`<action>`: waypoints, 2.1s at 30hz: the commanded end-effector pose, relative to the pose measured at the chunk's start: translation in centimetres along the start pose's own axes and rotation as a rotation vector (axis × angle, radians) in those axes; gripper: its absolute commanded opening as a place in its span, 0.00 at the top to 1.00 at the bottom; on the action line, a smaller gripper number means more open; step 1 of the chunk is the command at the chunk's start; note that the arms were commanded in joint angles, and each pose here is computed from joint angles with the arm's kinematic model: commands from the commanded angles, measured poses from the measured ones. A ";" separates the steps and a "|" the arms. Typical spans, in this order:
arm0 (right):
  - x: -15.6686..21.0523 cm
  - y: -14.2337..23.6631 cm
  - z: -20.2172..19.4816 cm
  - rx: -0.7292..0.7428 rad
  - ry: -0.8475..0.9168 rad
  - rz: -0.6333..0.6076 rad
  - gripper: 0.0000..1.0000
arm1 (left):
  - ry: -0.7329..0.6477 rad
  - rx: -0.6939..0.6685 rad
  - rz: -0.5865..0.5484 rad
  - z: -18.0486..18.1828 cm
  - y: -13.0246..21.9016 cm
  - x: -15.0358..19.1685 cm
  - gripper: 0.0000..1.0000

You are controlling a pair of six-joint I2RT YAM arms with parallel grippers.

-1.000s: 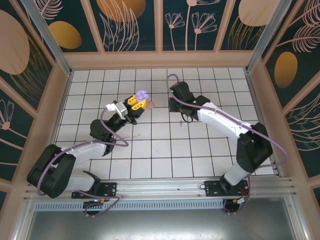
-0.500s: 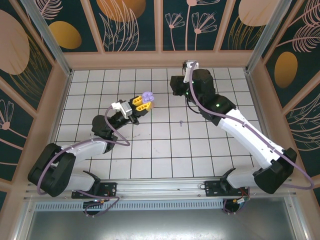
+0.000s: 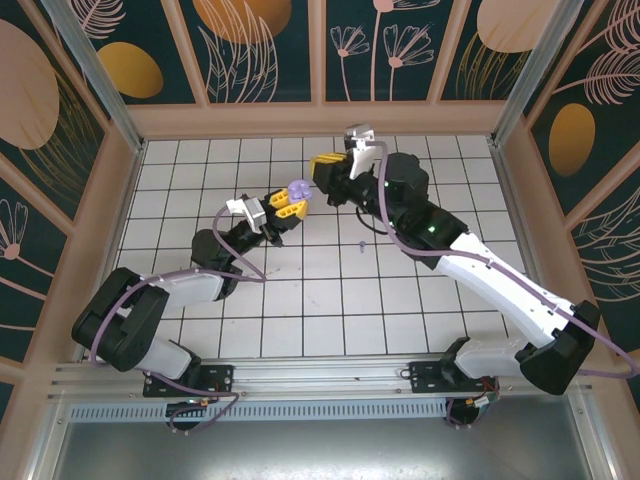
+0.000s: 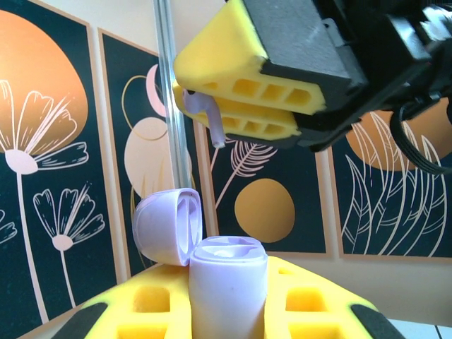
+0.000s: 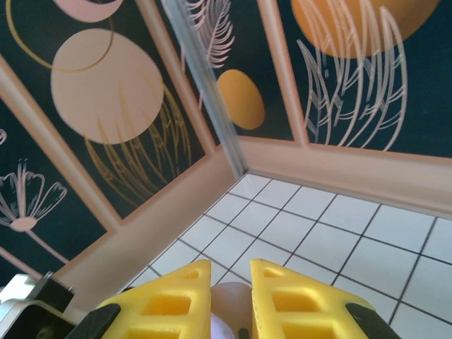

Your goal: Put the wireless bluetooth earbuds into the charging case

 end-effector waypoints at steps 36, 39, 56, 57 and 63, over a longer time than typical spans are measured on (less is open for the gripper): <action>2.9 -0.9 3.3 -0.121 -0.034 0.034 0.83 | -0.019 0.041 -0.092 -0.4 -1.0 -2.3 1.00; 3.4 -1.2 3.2 -0.115 -0.037 0.048 0.84 | -0.019 0.043 -0.094 -0.4 -1.0 -2.4 1.00; 5.2 -1.5 1.3 -0.017 -0.024 0.080 0.86 | -0.030 0.051 -0.101 -0.7 -1.0 -2.9 1.00; 5.2 -1.5 1.2 -0.012 -0.019 0.082 0.86 | -0.030 0.051 -0.100 -0.7 -0.9 -2.9 1.00; 5.1 -1.4 1.0 0.001 -0.007 0.082 0.87 | -0.032 0.049 -0.098 -0.7 -0.9 -2.9 1.00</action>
Point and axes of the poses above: each hand's point on the last joint's axis, 136 mm out from that joint toward the fingers, its own y axis back along the fingers, its own z axis along the line the jaws close on, x = y × z, the point moved 2 cm from there along y, back along the fingers, and after that the axes turned 3 degrees about y, right-handed, at the moved point
